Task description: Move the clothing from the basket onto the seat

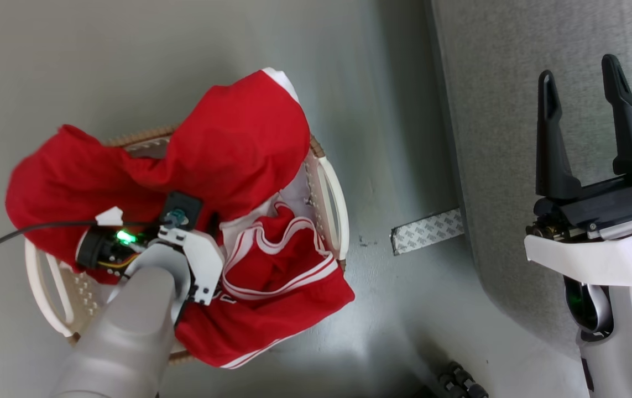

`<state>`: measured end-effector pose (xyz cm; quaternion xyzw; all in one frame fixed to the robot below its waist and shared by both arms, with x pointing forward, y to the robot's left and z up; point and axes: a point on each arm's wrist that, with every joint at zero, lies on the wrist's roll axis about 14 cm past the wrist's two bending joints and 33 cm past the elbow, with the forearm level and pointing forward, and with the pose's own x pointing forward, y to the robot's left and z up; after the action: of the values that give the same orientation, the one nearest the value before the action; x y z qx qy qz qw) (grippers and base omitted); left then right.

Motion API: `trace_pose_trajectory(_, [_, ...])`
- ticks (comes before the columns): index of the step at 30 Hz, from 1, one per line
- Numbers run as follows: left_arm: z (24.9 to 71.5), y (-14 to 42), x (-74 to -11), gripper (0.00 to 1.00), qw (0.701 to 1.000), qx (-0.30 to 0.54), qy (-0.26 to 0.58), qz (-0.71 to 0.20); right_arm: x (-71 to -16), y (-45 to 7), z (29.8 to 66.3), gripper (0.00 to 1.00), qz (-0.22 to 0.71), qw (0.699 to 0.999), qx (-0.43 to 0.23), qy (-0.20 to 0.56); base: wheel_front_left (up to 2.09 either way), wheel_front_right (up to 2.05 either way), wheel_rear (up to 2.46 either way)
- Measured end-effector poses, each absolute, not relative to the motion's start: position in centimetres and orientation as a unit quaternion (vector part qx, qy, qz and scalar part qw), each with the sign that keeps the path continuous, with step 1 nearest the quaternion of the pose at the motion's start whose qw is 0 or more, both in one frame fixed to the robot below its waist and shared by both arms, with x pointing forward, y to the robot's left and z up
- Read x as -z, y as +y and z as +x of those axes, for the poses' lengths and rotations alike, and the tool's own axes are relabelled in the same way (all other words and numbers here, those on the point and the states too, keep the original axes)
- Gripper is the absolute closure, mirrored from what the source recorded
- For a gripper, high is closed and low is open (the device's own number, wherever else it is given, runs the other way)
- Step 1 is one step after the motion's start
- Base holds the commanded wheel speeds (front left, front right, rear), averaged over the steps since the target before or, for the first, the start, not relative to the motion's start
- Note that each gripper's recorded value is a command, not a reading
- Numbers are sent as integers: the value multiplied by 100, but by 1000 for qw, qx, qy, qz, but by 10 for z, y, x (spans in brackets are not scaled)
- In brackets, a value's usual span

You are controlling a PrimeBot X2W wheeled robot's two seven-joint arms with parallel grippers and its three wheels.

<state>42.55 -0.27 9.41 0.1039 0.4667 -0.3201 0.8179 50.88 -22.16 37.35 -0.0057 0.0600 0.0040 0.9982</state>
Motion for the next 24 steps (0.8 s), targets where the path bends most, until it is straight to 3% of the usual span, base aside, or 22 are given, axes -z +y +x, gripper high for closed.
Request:
trace_pose_trajectory(1, [424, -4, -91, 100, 816, 323, 468, 102, -370, -222, 509, 0, -4, 998, -3, 63, 0, 0, 0])
trace_pose_trajectory(14, [419, 2, -136, 100, 840, 296, 454, 37, -390, -228, 495, 0, 28, 998, 20, 54, 0, 0, 0])
trace_pose_trajectory(24, [431, 10, -247, 100, 903, 260, 341, -28, -431, -230, 442, 0, 51, 997, 42, 41, 0, 0, 0])
